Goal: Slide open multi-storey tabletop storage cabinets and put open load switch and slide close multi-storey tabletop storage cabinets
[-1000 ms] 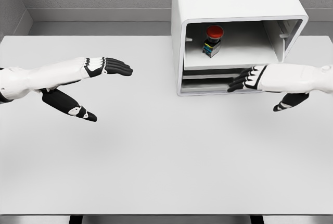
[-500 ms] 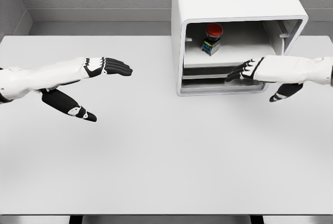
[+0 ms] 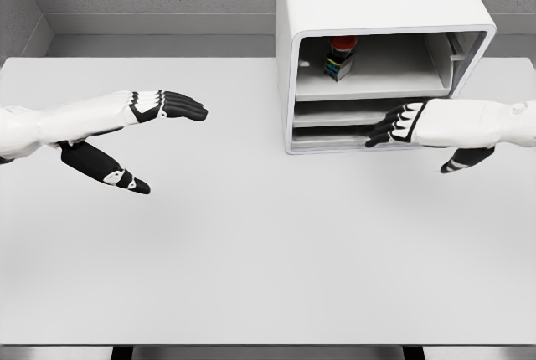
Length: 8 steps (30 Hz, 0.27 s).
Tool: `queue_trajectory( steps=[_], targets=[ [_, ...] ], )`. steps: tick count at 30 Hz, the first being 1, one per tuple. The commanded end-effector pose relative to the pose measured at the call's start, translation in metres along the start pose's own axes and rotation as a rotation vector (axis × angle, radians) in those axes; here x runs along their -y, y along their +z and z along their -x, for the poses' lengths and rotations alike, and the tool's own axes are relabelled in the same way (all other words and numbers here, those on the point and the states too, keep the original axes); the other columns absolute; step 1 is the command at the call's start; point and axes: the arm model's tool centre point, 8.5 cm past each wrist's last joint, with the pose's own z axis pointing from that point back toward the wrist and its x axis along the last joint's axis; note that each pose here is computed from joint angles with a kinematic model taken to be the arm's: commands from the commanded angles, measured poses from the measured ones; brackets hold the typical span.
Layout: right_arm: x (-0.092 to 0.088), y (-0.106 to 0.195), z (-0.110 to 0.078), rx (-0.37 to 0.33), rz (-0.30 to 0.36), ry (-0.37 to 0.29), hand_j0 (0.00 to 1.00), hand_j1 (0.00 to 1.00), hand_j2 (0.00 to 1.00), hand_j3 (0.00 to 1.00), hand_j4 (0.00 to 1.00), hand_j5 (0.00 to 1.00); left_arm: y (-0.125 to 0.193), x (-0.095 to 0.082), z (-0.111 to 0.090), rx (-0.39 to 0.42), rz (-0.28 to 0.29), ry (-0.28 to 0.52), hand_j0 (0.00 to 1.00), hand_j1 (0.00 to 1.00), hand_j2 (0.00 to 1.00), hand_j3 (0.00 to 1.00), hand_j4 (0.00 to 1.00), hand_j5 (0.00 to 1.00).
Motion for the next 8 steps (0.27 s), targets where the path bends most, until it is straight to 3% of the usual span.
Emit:
queue_trajectory(
  steps=[1,8],
  targets=[
    [0.0008,0.0124,0.0015,-0.024,0.001,-0.001,1.00,1.00,1.00,1.00,1.00,1.00,0.0006,-0.0009,-0.0002,0.000,-0.005,0.006,1.00,1.00,1.00,1.00,1.00,1.00],
    [-0.0041,0.0121,0.0011,-0.022,-0.006,-0.013,1.00,1.00,1.00,1.00,1.00,1.00,0.0003,0.0010,0.0005,-0.001,-0.002,0.011,1.00,1.00,1.00,1.00,1.00,1.00]
  ],
)
